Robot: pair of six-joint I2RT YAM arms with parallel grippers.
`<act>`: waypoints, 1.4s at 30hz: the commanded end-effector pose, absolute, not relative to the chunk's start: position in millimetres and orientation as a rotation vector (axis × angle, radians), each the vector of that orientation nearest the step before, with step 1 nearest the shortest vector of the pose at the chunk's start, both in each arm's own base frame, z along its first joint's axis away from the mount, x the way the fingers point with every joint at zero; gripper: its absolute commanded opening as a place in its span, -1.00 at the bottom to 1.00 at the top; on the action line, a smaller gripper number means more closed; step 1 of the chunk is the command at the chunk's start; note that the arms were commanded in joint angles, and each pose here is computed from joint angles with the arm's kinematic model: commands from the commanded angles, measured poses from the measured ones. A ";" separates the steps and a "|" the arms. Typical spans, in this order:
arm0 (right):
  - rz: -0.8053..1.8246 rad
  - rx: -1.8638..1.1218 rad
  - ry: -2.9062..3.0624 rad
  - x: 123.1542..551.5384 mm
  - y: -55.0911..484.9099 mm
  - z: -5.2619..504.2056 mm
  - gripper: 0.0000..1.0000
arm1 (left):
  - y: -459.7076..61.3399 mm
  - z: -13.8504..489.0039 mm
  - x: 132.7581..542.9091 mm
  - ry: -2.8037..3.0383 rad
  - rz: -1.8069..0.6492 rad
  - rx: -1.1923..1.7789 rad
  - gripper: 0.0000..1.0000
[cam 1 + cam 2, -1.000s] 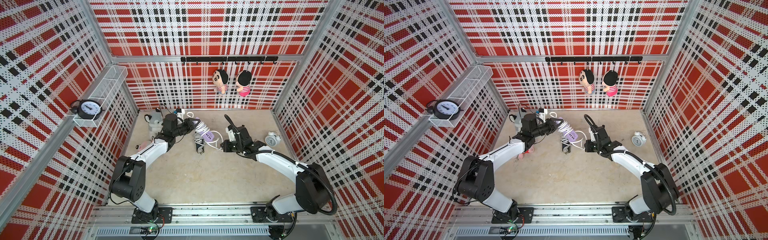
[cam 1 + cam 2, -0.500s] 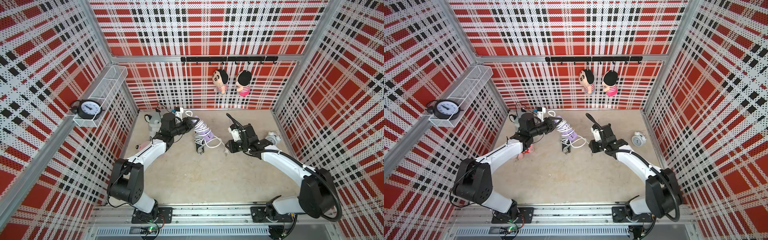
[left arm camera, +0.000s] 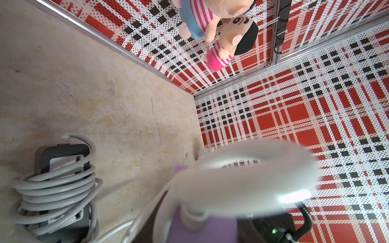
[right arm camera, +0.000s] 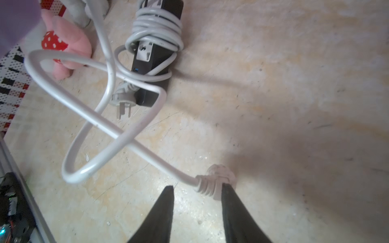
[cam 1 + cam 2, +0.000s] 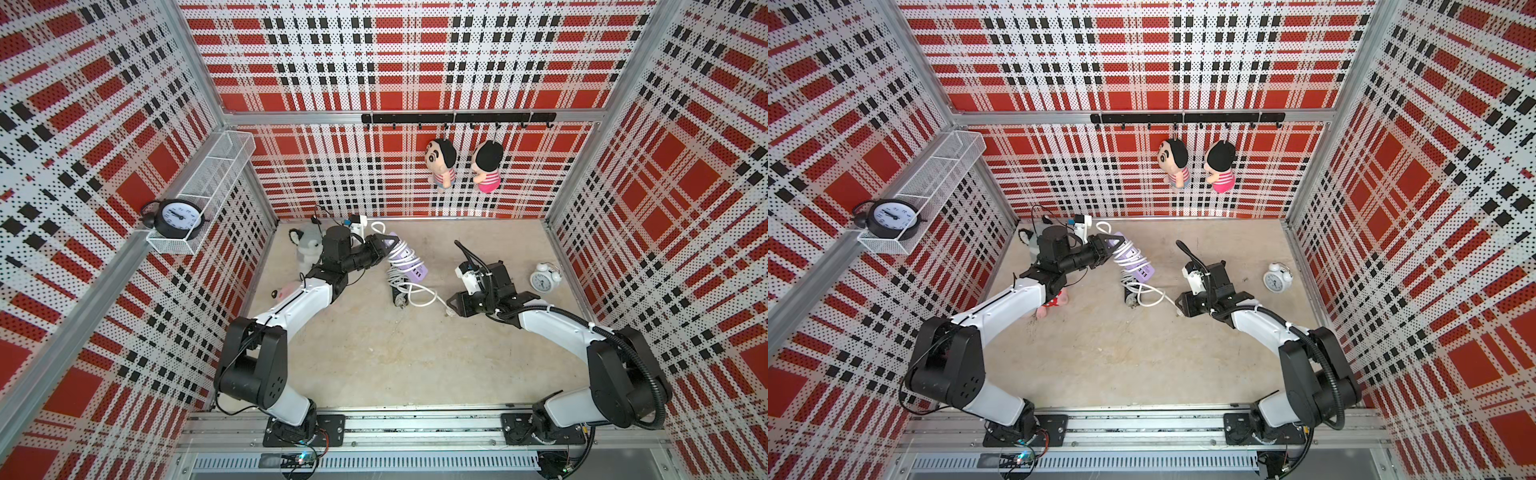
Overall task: Unwrap the cord wrapped around the power strip
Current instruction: Unwrap the power cord from the power strip.
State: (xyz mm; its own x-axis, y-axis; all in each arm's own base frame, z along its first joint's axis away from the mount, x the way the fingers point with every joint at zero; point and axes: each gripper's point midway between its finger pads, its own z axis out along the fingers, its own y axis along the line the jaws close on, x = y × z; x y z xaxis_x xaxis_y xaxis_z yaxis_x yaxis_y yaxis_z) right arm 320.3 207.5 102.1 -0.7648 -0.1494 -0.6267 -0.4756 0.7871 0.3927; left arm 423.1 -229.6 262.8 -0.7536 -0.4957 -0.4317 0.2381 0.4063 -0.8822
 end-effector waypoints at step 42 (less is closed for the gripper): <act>1.225 0.114 2.466 309.3 326.0 95.2 -0.77 | -207.1 314.4 386.5 1.707 -1.293 -0.282 -1.00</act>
